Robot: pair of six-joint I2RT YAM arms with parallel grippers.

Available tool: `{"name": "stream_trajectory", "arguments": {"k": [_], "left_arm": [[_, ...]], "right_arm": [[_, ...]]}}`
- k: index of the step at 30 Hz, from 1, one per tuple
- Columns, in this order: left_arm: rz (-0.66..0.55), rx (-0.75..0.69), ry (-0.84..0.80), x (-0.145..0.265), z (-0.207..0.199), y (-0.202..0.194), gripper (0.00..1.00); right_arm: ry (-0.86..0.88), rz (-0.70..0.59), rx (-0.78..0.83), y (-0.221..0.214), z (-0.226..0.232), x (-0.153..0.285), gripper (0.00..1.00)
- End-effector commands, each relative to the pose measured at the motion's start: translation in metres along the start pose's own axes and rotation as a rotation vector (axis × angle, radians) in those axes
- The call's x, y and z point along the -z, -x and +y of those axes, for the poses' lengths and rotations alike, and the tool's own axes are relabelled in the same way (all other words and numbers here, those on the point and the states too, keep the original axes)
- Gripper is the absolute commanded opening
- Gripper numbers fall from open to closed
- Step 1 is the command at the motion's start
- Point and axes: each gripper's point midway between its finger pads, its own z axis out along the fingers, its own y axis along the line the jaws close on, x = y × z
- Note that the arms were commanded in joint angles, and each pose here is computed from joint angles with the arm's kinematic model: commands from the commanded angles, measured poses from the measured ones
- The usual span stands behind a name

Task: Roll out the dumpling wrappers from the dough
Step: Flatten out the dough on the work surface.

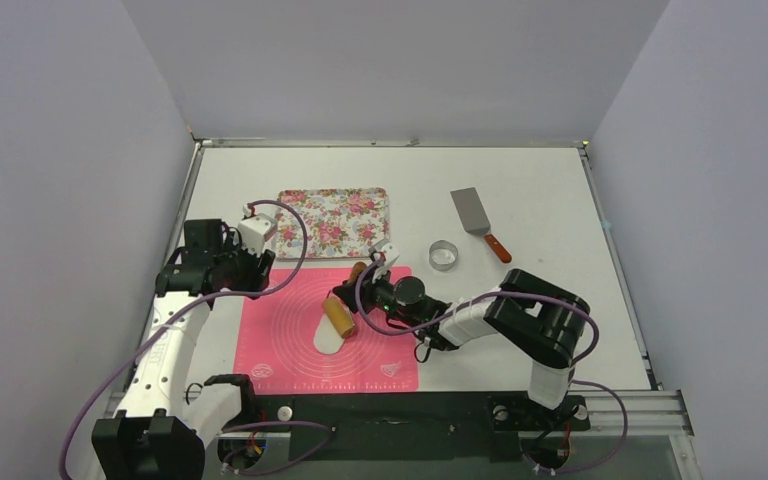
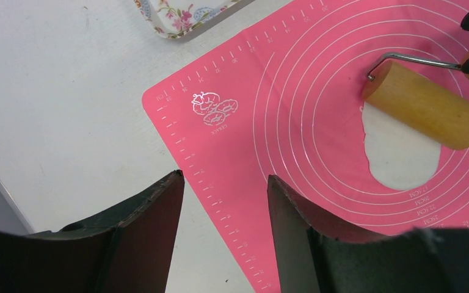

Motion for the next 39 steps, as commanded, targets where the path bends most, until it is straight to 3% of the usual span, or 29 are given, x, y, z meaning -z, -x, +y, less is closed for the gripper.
{"name": "stream_trajectory", "arguments": {"k": [1,9,16,22,25,33,39], "left_arm": [[-0.051,-0.024,0.016,0.011,0.004,0.014,0.51],[-0.051,-0.029,0.025,0.011,0.005,0.014,0.51],[-0.057,-0.028,0.031,0.012,0.007,0.017,0.51],[-0.064,-0.030,0.040,0.011,0.008,0.018,0.51],[-0.071,-0.018,0.041,0.009,0.009,0.019,0.51],[-0.107,0.013,0.008,0.007,0.004,0.028,0.51],[-0.117,0.002,-0.018,0.006,-0.001,0.031,0.51]], "right_arm": [[-0.100,0.320,0.113,-0.085,-0.034,0.016,0.00],[0.018,0.403,0.129,-0.116,0.007,0.007,0.00],[-0.030,0.369,0.125,-0.096,-0.019,0.020,0.00],[-0.057,0.536,0.213,-0.108,-0.024,0.027,0.00],[-0.091,0.503,0.162,-0.102,-0.019,0.033,0.00],[-0.296,0.271,-0.054,-0.082,-0.022,0.036,0.00],[-0.306,0.249,-0.131,-0.095,-0.005,0.031,0.00]]}}
